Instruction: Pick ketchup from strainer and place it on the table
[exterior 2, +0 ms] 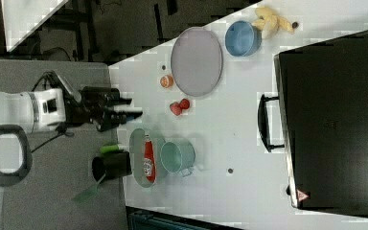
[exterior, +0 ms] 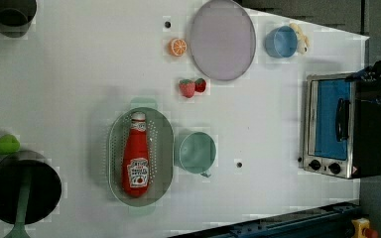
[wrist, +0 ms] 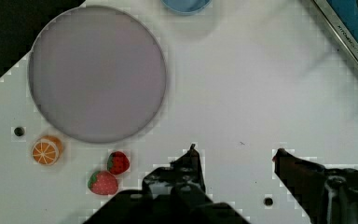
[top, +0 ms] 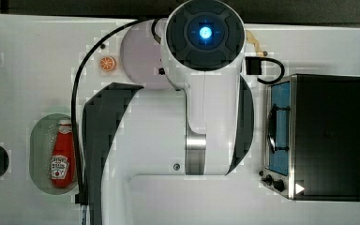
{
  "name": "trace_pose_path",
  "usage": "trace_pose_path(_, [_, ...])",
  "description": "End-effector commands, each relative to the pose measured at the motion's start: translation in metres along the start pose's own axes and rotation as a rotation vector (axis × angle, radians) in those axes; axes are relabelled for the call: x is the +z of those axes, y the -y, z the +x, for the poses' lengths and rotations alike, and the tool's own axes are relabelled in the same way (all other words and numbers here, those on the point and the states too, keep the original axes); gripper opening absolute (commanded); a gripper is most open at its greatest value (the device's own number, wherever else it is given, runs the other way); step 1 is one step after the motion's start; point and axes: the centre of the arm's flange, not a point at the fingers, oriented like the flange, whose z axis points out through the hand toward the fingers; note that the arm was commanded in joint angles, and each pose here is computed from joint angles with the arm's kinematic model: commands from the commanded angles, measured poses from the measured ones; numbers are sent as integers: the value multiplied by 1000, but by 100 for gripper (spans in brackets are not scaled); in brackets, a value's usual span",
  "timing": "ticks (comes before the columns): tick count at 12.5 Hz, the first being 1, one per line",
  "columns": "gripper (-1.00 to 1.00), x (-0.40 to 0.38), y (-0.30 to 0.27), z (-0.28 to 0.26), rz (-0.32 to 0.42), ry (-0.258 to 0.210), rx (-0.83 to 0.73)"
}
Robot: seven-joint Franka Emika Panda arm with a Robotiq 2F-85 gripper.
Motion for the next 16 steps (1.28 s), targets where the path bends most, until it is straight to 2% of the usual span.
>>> trace_pose_path(1, [59, -86, -83, -67, 21, 6, 156])
trace_pose_path(3, [100, -83, -64, -78, 35, 11, 119])
trace_pose_path(7, [100, -67, -1, -120, 15, -6, -22])
trace_pose_path(11, [100, -34, 78, -188, -5, -11, -218])
trace_pose_path(13, [100, -14, 116, -228, 7, -15, -323])
trace_pose_path(16, [100, 23, 162, -285, 33, 11, -466])
